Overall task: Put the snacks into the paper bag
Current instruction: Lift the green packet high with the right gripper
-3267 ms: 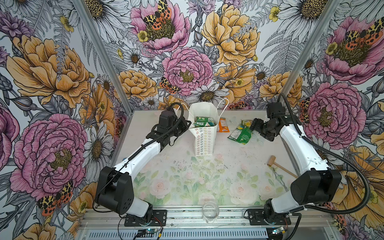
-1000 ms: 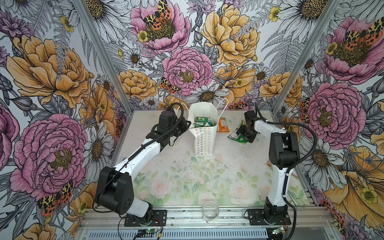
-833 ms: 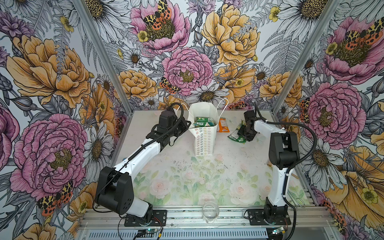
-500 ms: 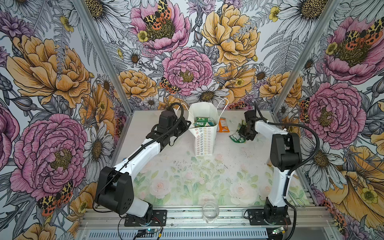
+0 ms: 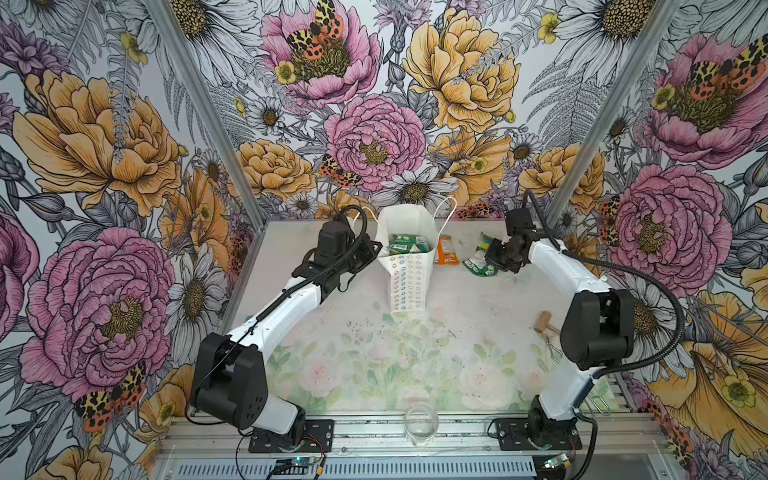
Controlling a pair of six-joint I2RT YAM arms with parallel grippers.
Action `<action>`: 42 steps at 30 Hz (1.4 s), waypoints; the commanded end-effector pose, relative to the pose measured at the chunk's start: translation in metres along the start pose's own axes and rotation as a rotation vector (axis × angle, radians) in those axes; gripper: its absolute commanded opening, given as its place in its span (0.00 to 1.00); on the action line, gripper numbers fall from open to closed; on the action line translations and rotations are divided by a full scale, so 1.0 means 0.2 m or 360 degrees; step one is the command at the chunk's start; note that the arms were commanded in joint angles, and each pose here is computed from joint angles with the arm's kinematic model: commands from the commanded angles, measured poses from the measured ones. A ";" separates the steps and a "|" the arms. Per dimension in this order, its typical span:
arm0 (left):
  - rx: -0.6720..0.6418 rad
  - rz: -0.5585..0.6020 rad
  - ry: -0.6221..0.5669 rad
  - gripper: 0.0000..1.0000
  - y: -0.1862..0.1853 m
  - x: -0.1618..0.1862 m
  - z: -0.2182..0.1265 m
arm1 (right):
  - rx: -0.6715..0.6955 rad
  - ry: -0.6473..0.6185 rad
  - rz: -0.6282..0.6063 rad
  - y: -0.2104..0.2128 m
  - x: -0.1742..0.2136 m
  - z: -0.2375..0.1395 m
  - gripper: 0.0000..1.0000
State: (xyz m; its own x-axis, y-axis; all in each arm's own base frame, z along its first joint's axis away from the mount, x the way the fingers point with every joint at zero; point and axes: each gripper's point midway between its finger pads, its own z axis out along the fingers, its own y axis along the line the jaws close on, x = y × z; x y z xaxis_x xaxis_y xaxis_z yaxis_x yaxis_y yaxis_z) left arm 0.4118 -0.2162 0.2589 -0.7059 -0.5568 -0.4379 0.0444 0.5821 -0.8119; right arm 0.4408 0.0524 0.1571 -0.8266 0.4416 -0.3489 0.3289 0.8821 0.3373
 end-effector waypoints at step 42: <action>0.0066 0.0028 -0.0033 0.00 -0.07 -0.02 -0.04 | -0.1506 -0.0402 -0.1038 1.53 0.12 -1.36 0.00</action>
State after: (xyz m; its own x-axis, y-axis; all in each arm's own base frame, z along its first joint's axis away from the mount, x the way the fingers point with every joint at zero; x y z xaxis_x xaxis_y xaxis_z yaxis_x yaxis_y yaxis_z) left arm 0.4119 -0.2165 0.2594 -0.7052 -0.5568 -0.4390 0.0468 0.5812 -0.8124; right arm 0.4089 0.2771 0.4713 -0.5886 0.0618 -0.8061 -0.6277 0.5934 0.5038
